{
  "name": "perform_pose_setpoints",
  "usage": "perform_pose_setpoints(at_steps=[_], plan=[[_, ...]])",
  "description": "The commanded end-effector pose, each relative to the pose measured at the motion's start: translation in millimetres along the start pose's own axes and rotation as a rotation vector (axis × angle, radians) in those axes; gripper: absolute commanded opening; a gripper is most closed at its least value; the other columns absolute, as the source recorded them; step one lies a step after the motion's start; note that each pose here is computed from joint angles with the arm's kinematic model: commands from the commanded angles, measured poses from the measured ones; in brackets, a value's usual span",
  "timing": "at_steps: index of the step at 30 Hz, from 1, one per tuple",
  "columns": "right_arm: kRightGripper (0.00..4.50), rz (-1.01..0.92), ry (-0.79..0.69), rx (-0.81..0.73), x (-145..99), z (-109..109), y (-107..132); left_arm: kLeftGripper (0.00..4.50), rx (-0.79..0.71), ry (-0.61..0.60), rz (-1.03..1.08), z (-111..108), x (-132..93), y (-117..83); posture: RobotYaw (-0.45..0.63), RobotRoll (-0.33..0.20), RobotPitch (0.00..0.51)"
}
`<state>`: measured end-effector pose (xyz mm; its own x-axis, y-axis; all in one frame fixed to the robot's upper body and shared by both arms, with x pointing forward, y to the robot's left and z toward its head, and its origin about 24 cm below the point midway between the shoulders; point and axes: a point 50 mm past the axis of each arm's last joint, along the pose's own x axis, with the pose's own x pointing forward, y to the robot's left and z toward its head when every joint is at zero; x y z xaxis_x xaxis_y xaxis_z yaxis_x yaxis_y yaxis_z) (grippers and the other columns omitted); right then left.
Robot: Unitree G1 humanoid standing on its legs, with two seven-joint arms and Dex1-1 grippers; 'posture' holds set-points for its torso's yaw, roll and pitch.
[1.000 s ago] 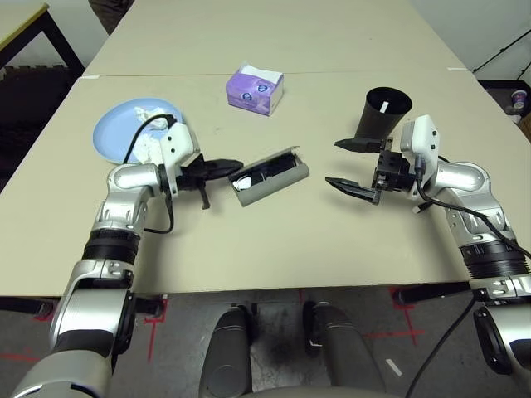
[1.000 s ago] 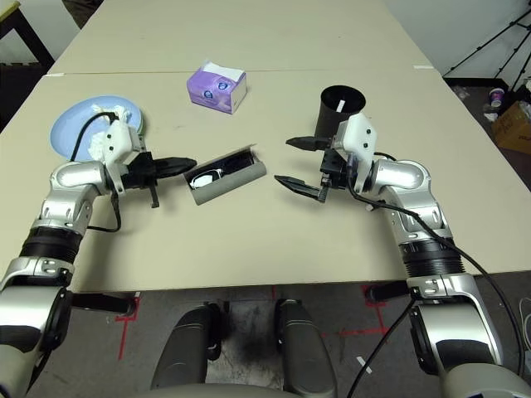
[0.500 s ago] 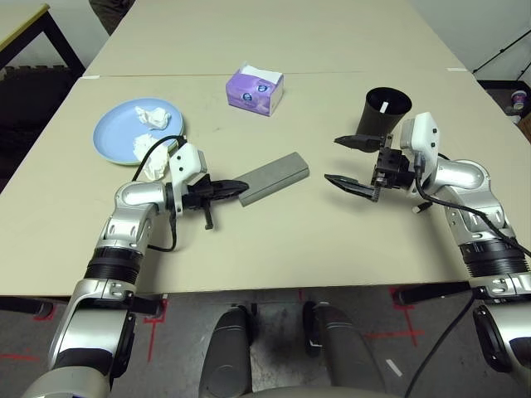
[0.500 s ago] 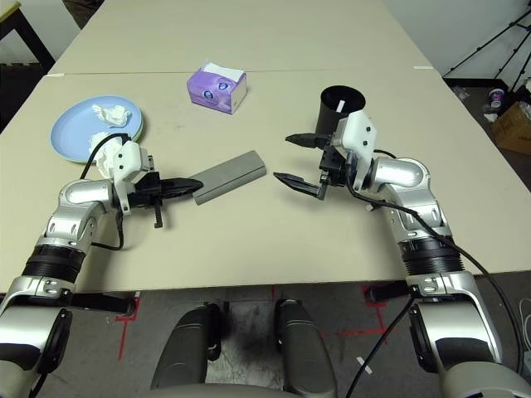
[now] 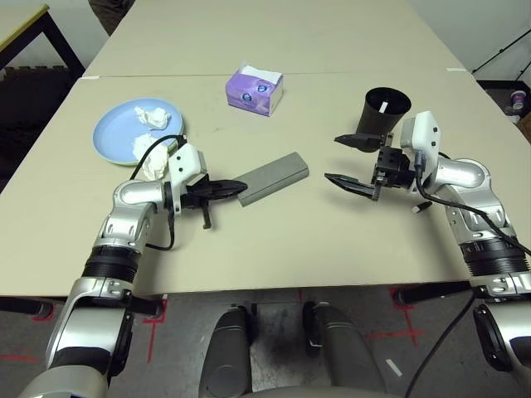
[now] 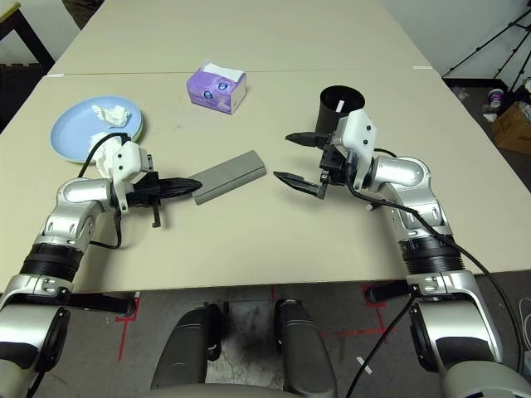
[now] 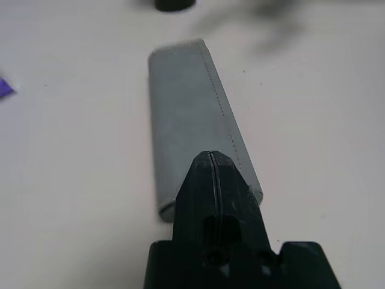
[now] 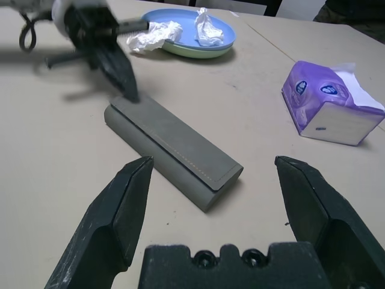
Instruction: Organize and tidy the items on the table.
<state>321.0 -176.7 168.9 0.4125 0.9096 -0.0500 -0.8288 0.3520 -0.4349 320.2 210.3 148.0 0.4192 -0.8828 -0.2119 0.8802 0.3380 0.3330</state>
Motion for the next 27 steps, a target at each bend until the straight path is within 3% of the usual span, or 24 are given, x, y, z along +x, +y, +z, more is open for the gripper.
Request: perform_pose_setpoints(at_steps=[1, 11, 15, 23, 27], plan=[[4.5, 0.003, 0.007, 0.0, -2.7, -1.8, 2.9, 0.04, 0.032, -0.049, 0.018, 19.6, -7.6, 0.0, -0.02, 0.0, 0.162], [4.5, -0.033, 0.015, 0.055, -6.9, -5.2, -4.7, 0.04, 0.03, -0.192, 0.17, 55.3, -3.4, 16.8, -0.01, 0.0, 0.156], [4.5, -0.039, 0.019, 0.06, -8.1, -5.3, -7.0, 1.27, 0.038, -0.231, 0.097, 57.3, 13.8, 8.1, -0.02, 0.0, 0.156], [4.5, -0.031, 0.061, 0.045, -16.3, -3.4, -11.7, 4.32, 0.067, -0.121, -0.165, 45.7, 25.6, -5.7, -0.04, 0.0, 0.169], [4.5, 0.01, 0.113, 0.031, -20.3, -1.4, -16.1, 4.45, 0.082, -0.093, -0.282, 39.9, 32.0, -13.3, -0.05, 0.0, 0.175]])
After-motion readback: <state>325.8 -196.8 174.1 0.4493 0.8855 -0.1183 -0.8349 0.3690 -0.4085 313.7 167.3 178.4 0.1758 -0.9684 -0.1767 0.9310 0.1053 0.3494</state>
